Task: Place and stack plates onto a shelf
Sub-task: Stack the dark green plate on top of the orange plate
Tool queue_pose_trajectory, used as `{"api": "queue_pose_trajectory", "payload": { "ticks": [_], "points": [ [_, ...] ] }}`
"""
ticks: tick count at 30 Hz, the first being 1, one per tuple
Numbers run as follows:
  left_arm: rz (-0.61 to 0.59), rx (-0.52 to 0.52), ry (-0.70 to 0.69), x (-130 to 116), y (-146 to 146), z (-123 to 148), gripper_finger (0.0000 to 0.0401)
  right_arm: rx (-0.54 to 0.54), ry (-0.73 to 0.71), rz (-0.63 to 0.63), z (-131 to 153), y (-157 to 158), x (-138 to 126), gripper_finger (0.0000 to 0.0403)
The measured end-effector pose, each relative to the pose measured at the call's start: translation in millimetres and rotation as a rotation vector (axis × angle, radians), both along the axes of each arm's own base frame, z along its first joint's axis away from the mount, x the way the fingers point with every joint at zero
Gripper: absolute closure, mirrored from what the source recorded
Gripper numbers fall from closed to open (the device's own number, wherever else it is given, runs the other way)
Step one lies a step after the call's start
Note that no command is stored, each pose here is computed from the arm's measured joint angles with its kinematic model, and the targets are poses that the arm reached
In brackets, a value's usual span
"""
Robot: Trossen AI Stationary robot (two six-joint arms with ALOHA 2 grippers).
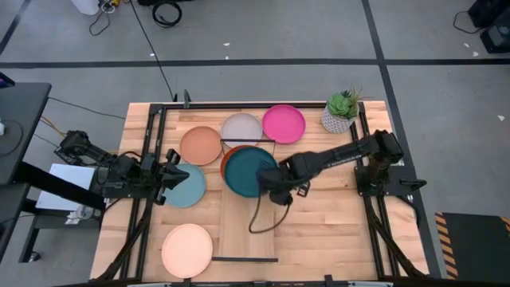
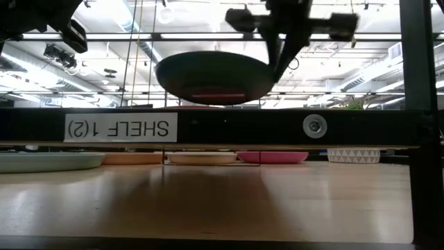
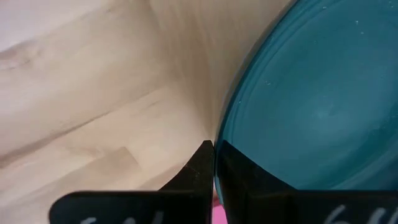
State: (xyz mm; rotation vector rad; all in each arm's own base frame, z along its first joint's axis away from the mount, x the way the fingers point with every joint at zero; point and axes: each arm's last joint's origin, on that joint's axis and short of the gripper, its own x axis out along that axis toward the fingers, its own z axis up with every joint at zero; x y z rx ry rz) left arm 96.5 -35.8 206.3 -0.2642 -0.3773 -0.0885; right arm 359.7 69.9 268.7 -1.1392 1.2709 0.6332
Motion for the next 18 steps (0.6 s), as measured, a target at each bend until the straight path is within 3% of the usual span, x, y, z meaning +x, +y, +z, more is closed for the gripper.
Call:
{"api": "queue_pose_trajectory", "payload": {
  "ticks": [8,18],
  "points": [
    [0.0,0.0,0.0,0.0,0.0,0.0,0.0374,0.135,-0.098,0.0,-14.0,-31.0,17.7,0.0385],
    [0.0,0.0,0.0,0.0,0.0,0.0,0.0374,0.176,-0.174,-0.112,-46.2,-44.9,21.2,0.0372]
  ]
}}
